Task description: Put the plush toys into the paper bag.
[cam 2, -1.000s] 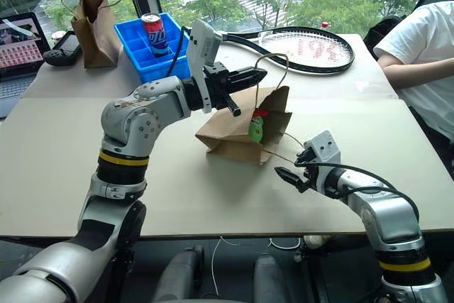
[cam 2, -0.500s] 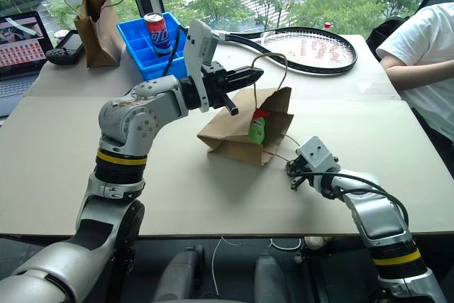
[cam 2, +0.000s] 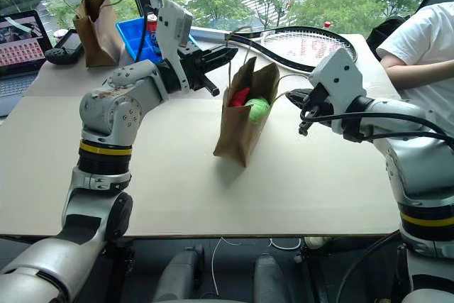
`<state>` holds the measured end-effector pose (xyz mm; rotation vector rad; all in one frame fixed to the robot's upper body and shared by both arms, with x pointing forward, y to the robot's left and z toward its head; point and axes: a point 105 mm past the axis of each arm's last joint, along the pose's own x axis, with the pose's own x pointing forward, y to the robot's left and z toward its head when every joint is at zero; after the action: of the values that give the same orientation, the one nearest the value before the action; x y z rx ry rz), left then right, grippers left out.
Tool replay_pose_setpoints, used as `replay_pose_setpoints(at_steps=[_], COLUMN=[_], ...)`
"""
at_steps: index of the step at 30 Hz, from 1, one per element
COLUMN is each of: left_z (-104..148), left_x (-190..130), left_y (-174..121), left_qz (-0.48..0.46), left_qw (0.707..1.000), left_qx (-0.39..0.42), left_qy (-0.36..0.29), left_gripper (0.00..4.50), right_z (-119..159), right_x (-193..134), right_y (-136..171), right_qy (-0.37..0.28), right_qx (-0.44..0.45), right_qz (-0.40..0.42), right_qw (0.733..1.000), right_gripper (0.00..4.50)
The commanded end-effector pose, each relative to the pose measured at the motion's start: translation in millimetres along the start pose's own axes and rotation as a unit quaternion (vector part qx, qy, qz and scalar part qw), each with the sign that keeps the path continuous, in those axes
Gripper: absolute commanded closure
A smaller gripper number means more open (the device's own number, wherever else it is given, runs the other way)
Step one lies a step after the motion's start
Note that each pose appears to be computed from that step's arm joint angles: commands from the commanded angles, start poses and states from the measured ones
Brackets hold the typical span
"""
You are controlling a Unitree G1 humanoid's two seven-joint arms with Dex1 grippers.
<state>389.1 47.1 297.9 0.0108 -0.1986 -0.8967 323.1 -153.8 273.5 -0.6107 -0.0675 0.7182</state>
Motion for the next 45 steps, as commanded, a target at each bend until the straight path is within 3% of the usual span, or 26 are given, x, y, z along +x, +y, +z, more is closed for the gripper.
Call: replay_pose_setpoints(at_steps=[1,5,15,21,28,29,31,34,37,41,45], left_z=[30,25,-17,-14,11,12,2,-30,-46,-67,-74], left_x=[0,0,-15,-35,-74,-79,-93,-125,-133,-130,-118], left_y=[5,4,-11,4,13,12,5,-12,-14,-26,-39], left_qz=[0.013,0.009,-0.051,-0.049,-0.093,-0.104,-0.142,-0.212,-0.207,-0.208,-0.198], left_qw=[0.998,0.999,0.995,0.995,0.995,0.993,0.988,0.972,0.972,0.969,0.973], left_qx=[0.036,0.036,0.052,0.047,0.041,0.047,0.049,0.033,0.019,0.025,0.02], left_qy=[-0.046,-0.04,0.063,0.074,0.022,0.015,0.035,0.098,0.114,0.13,0.113], left_gripper=[4.5,4.5,4.5,2.64,0.09,0.0,0.0,0.0,0.0,0.0,0.0], right_z=[23,30,17,29,68,68,64,45,24,-13,-40], right_x=[-5,-6,-12,-23,-56,-58,-66,-77,-74,-54,-31], right_y=[-3,3,35,33,-3,-4,4,43,66,73,71], right_qy=[-0.016,-0.014,0.015,-0.013,-0.093,-0.09,-0.07,-0.007,0.031,0.083,0.088], right_qx=[-0.028,-0.027,0.057,0.104,0.134,0.134,0.148,0.191,0.219,0.214,0.192], right_qz=[-0.001,0.016,0.096,0.11,0.076,0.075,0.099,0.199,0.22,0.166,0.11], right_qw=[0.999,0.999,0.994,0.988,0.984,0.984,0.982,0.961,0.95,0.959,0.971], right_gripper=[4.49,4.49,4.49,2.67,0.16,0.01,0.01,0.01,0.65,2.07,3.48])
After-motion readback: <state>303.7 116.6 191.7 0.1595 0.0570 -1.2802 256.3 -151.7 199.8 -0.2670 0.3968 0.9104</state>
